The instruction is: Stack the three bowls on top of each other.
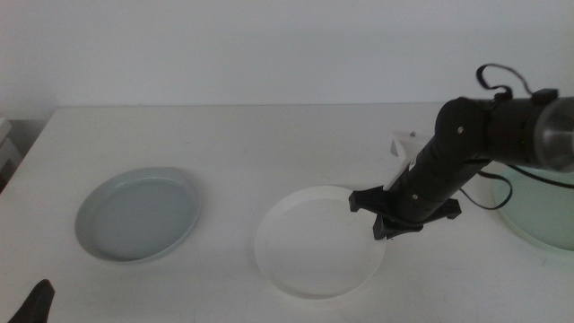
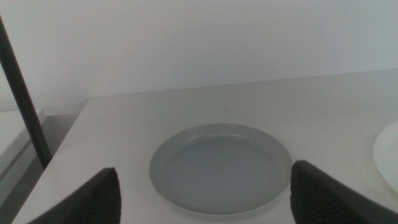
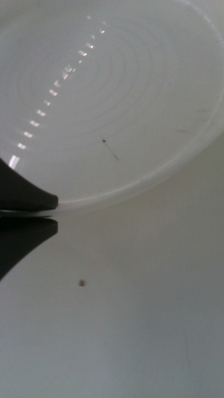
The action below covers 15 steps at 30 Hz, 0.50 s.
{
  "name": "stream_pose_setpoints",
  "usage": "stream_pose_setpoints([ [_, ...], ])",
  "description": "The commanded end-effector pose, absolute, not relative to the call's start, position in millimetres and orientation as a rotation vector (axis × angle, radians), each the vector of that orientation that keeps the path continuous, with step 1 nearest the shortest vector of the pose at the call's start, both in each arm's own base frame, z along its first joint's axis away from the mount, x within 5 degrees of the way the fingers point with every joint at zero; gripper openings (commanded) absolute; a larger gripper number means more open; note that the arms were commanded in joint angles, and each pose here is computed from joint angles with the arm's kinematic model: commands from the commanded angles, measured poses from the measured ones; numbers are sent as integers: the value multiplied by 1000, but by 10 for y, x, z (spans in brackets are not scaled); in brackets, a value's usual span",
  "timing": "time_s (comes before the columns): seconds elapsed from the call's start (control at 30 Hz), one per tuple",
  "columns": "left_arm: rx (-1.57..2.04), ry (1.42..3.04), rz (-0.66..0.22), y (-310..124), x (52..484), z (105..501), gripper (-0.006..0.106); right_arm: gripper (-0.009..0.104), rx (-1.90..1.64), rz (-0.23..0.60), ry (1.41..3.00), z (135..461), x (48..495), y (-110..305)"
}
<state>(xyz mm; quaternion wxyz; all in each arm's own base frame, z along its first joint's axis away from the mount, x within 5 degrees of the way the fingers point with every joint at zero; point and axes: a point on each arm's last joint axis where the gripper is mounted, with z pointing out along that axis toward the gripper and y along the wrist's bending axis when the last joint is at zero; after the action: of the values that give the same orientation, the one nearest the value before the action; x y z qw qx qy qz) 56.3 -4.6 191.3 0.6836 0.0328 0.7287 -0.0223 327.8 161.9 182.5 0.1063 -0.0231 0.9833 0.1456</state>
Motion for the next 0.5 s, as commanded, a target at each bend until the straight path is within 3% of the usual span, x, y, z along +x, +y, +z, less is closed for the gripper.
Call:
stream_pose_setpoints([
  [0.0,51,1544,-64,-42,552,2006,105,1,-57,467,2796,2001,3362,1649],
  [0.3,51,1544,-64,-42,552,2006,105,3,-97,408,2807,1884,3401,1636],
  [0.47,51,1544,-64,-42,552,2006,105,15,-93,412,2793,1889,3413,1639],
])
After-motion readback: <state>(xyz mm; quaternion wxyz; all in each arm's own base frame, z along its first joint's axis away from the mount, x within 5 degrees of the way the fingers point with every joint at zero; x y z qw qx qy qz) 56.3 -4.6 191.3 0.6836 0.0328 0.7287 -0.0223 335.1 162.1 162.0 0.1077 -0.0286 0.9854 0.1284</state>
